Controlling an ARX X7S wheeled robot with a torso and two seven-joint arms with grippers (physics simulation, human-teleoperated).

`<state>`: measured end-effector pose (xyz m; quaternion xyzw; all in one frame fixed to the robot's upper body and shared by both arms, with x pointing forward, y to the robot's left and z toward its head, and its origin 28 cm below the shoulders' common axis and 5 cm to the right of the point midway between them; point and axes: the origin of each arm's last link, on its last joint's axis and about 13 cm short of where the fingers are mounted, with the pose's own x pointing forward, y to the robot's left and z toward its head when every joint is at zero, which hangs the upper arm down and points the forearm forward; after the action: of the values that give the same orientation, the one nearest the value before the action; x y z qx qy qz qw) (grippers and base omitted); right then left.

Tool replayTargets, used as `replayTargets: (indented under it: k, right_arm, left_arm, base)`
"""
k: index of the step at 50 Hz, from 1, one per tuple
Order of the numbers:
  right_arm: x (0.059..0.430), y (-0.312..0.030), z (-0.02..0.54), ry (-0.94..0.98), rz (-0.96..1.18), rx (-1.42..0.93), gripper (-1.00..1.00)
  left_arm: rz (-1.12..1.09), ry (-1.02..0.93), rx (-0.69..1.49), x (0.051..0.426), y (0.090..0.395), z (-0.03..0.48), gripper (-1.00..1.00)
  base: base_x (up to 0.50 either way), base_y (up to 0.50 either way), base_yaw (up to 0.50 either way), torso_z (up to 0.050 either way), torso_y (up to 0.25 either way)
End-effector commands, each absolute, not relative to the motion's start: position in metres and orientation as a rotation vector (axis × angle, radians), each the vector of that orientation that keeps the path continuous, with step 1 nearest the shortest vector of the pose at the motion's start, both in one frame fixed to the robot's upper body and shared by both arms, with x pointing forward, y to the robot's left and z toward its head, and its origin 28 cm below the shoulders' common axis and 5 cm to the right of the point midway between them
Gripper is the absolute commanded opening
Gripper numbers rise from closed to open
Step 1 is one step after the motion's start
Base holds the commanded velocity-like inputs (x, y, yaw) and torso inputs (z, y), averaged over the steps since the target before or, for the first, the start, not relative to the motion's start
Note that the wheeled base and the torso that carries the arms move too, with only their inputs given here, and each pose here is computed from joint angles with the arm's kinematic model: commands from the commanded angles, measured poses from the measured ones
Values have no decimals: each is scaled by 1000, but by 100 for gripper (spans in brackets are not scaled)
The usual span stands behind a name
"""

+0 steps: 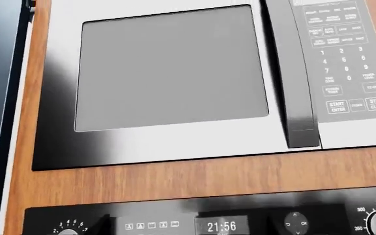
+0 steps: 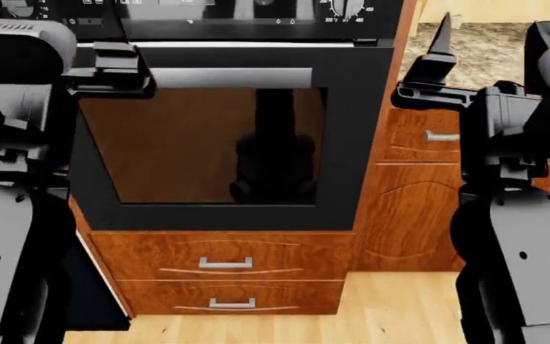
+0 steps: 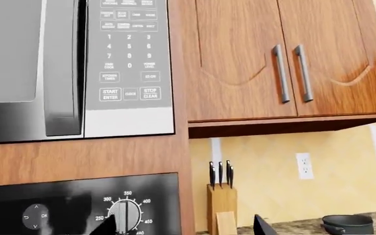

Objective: Open the microwave door

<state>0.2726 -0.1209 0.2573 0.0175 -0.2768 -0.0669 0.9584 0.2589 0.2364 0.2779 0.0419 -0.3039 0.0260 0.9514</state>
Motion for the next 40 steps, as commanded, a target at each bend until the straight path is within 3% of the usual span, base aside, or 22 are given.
replayTargets:
  k: [1, 18, 33, 40]
  right_arm:
    - [260, -124, 316, -697, -130, 24, 100]
    - [243, -123, 362, -815, -103, -18, 100]
    - [243, -123, 357, -811, -95, -11, 100]
    - [244, -123, 355, -803, -90, -18, 100]
  left_arm:
    - [76, -750, 81, 245, 245, 343, 100]
    - [83, -781, 78, 231, 252, 376, 100]
    - [60, -779, 87, 230, 249, 373, 100]
    - [53, -782, 81, 229, 249, 372, 100]
  base:
    - [0, 0, 0, 50, 0]
    - [0, 0, 0, 47, 0]
    - [3, -162, 0, 0, 0]
    - [485, -103, 0, 0, 0]
